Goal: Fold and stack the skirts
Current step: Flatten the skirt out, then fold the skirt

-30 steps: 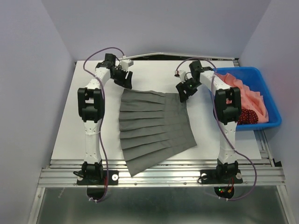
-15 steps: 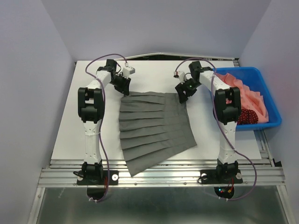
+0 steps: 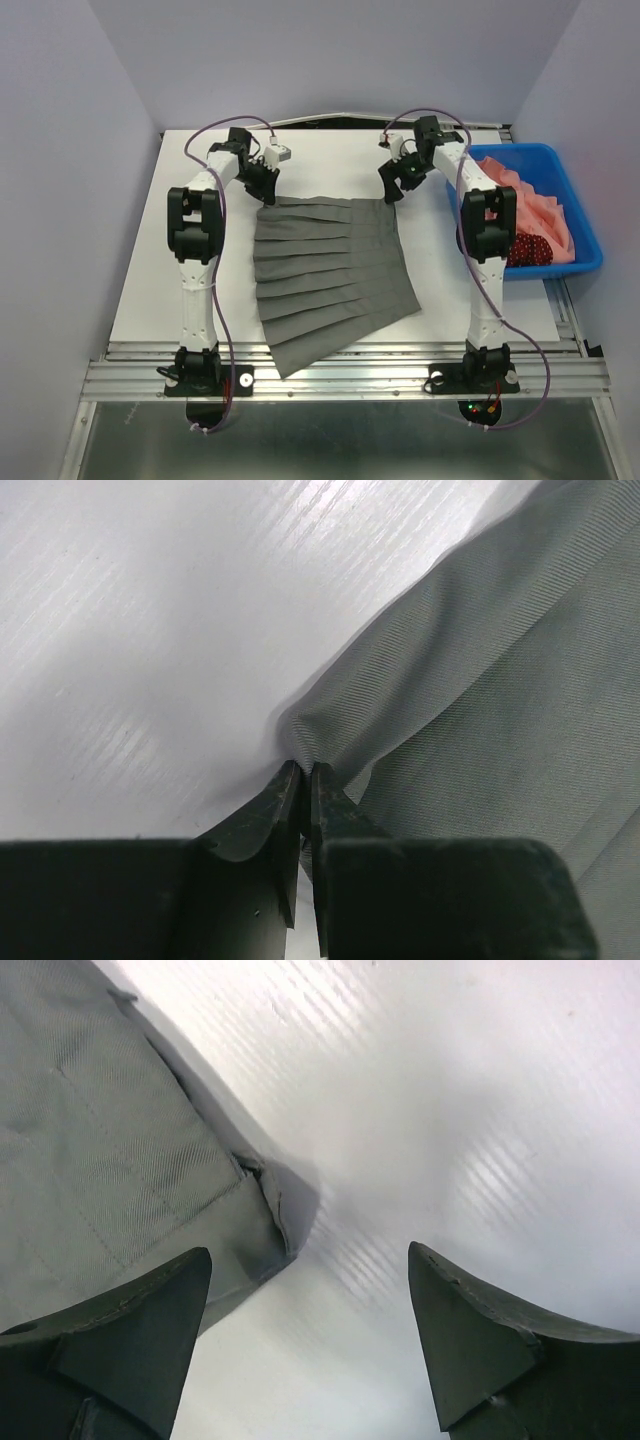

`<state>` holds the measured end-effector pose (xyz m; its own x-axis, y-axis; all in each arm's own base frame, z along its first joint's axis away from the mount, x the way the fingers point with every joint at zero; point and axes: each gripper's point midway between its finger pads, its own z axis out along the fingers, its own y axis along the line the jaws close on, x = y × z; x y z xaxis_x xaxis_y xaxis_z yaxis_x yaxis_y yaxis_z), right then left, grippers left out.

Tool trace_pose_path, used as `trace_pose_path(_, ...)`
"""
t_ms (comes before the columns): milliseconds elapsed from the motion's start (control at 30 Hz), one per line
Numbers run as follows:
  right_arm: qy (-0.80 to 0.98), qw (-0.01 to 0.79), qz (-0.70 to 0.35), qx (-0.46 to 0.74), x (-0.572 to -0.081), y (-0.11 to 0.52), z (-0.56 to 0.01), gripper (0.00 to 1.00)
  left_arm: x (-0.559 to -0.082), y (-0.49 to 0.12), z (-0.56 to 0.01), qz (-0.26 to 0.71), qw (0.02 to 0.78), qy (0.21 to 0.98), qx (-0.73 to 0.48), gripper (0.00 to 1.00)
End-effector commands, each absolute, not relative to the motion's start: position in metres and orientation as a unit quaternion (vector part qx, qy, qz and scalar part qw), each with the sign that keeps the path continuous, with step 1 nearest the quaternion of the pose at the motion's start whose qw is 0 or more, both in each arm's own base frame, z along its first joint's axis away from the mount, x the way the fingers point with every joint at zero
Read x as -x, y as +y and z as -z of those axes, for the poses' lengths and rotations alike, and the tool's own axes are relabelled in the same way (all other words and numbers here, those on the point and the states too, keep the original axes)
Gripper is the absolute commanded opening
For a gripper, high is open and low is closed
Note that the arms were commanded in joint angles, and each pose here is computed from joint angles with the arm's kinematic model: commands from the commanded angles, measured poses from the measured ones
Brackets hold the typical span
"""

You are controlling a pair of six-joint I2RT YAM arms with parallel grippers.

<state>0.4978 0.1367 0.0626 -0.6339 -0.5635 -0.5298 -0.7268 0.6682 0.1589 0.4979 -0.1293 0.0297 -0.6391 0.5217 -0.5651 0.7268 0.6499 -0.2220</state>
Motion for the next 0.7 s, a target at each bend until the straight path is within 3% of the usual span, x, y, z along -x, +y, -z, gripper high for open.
trace_pose_path(0,0.870,0.247,-0.213,0.369,-0.513,0.152,-0.065,0.84,-0.497,-0.125,-0.056,0.201,0.238,0.876,-0.369,0.02)
trace_pose_path(233,0.851,0.204,-0.226,0.427,-0.492,0.178,-0.039,0.77,-0.499,-0.125,-0.059,0.201,0.234,0.877,-0.368,0.01)
trace_pose_path(333,0.852,0.187,-0.224,0.434,-0.484,0.179,-0.030,0.59,-0.497,-0.122,-0.059,0.197,0.229,0.878,-0.371,0.00)
trace_pose_path(367,0.854,0.186,-0.223,0.433,-0.483,0.178,-0.029,0.43,-0.496,-0.122,-0.058,0.198,0.226,0.878,-0.373,0.00)
trace_pose_path(433,0.854,0.189,-0.223,0.430,-0.485,0.179,-0.029,0.24,-0.493,-0.122,-0.058,0.200,0.223,0.876,-0.377,0.00)
trace_pose_path(467,0.855,0.195,-0.220,0.427,-0.489,0.179,-0.031,0.10,-0.496,-0.121,-0.061,0.196,0.231,0.875,-0.379,0.00)
trace_pose_path(533,0.863,0.204,-0.206,0.414,-0.496,0.177,-0.035,0.02,-0.504,-0.120,-0.067,0.187,0.246,0.873,-0.377,0.00)
trace_pose_path(667,0.870,0.254,-0.176,0.385,-0.525,0.171,-0.056,0.01,-0.549,-0.112,-0.113,0.159,0.332,0.861,-0.352,0.00)
